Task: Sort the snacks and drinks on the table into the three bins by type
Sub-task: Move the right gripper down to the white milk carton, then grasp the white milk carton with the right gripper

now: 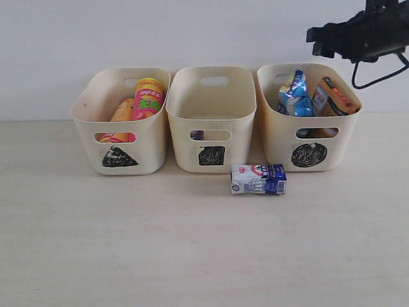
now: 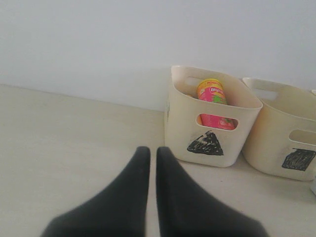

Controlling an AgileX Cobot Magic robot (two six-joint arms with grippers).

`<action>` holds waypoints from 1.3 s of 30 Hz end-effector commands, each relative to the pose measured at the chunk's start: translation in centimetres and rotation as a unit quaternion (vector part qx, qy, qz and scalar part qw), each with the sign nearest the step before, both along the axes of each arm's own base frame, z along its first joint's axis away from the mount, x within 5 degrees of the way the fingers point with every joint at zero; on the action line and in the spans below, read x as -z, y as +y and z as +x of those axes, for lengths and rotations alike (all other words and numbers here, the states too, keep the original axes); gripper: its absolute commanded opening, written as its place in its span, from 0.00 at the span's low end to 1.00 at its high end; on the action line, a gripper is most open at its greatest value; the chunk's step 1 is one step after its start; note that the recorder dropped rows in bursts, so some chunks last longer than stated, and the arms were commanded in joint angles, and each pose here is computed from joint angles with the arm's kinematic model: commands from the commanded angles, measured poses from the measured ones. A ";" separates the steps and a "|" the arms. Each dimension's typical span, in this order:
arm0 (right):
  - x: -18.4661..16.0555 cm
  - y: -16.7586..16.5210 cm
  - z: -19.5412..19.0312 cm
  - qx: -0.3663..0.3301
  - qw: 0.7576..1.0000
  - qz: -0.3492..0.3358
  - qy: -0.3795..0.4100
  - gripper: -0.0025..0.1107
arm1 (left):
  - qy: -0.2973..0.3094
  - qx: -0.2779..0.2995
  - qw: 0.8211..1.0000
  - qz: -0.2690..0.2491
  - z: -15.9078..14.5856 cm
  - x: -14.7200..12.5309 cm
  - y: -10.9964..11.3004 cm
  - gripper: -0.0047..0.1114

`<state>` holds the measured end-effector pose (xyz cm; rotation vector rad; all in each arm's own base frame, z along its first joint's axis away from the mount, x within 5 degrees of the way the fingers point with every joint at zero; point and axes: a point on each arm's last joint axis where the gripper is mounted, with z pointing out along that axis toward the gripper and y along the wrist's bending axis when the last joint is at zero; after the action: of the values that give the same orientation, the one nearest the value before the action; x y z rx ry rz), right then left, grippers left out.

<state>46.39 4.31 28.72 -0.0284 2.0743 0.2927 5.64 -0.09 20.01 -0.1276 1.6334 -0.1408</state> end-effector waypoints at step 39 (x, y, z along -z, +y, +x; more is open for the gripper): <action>8.0 11.4 -10.5 -0.481 0.783 -0.392 0.046 0.76 | -0.002 -0.001 1.000 0.002 0.0 0.1 0.0 0.08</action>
<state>35.80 15.18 21.65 -1.6178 1.9837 0.0189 5.64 -0.09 20.01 -0.1276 1.6334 -0.1408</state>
